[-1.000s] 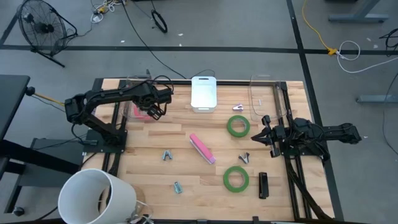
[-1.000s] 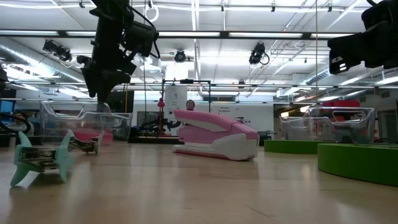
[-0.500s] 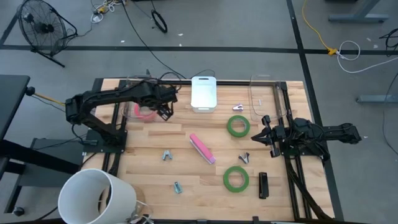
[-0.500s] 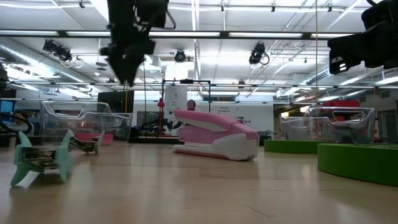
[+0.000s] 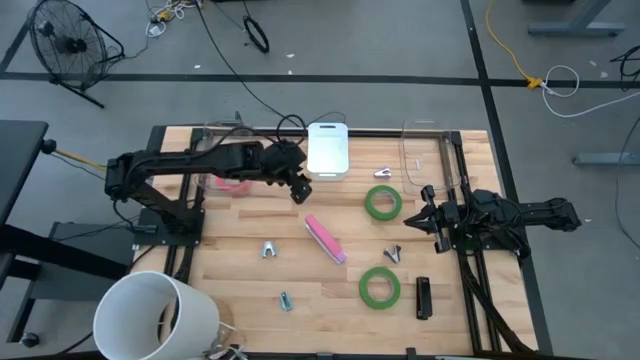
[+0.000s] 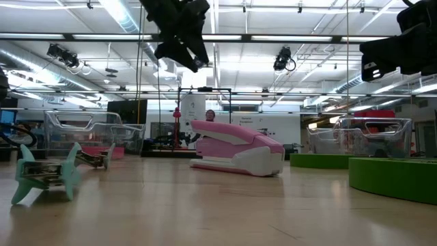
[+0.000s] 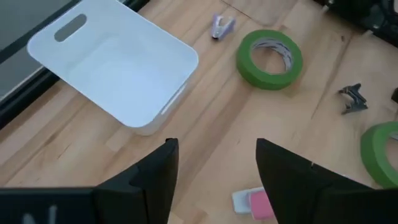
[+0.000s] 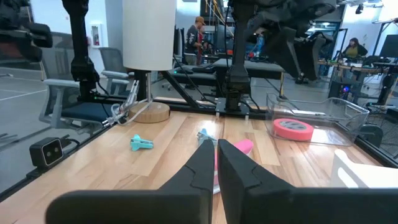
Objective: Pick and place Stapler, Stapler remover, tape
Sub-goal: Put the top green tape into the left transparent bin
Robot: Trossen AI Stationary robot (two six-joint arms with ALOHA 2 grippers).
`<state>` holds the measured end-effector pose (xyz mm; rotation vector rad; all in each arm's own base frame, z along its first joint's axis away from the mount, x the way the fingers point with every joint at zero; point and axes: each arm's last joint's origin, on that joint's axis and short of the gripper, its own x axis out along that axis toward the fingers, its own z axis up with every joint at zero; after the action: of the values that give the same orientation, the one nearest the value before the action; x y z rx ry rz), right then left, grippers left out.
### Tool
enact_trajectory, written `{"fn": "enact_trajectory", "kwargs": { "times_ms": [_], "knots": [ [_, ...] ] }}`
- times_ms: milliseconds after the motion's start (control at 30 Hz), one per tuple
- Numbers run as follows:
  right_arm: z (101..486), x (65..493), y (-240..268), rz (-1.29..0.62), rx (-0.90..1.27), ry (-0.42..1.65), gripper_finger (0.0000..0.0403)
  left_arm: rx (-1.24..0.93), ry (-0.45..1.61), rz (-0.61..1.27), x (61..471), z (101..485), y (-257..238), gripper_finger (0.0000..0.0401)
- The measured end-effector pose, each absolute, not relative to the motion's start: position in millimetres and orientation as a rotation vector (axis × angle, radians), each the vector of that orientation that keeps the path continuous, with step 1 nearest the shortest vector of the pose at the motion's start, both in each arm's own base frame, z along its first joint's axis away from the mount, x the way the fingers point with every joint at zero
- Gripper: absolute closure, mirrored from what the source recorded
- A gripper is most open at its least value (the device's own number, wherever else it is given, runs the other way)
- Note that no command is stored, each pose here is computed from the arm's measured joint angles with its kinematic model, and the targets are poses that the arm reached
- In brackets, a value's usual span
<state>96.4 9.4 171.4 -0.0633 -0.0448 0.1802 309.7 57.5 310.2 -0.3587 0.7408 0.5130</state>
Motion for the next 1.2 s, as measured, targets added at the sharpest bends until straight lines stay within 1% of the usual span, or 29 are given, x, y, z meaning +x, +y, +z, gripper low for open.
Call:
{"fn": "enact_trajectory", "kwargs": {
  "times_ms": [100,200,333,467,600,833,1000,1200],
  "knots": [
    [171.4,96.4,9.3,0.18,-0.063,-0.045,0.0381,-0.363,0.745,0.492,310.4,310.2,53.8,0.016],
    [171.4,96.4,9.4,0.18,-0.063,-0.045,0.0381,-0.376,0.753,0.453,311.0,310.0,50.6,0.0127],
    [171.4,96.4,9.3,0.18,-0.063,-0.045,0.0381,-0.392,0.774,0.348,312.2,309.7,45.0,0.008],
    [171.5,96.4,9.3,0.18,-0.063,-0.046,0.0381,-0.388,0.78,0.3,313.5,309.9,37.4,0.0056],
    [174.0,96.3,9.3,0.179,-0.064,-0.072,0.0381,-0.369,0.771,0.269,315.3,310.8,29.3,0.0055],
    [188.2,94.3,9.2,0.175,-0.067,-0.22,0.0381,-0.34,0.722,0.246,319.3,314.5,24.9,0.0059],
    [200.2,90.9,8.8,0.174,0.0,-0.344,0.0381,-0.347,0.679,0.244,322.0,317.6,25.7,0.0059],
    [217.3,83.2,5.3,0.096,0.121,-0.535,0.0381,-0.347,0.676,0.245,322.2,317.8,25.8,0.0059]
  ]
}}
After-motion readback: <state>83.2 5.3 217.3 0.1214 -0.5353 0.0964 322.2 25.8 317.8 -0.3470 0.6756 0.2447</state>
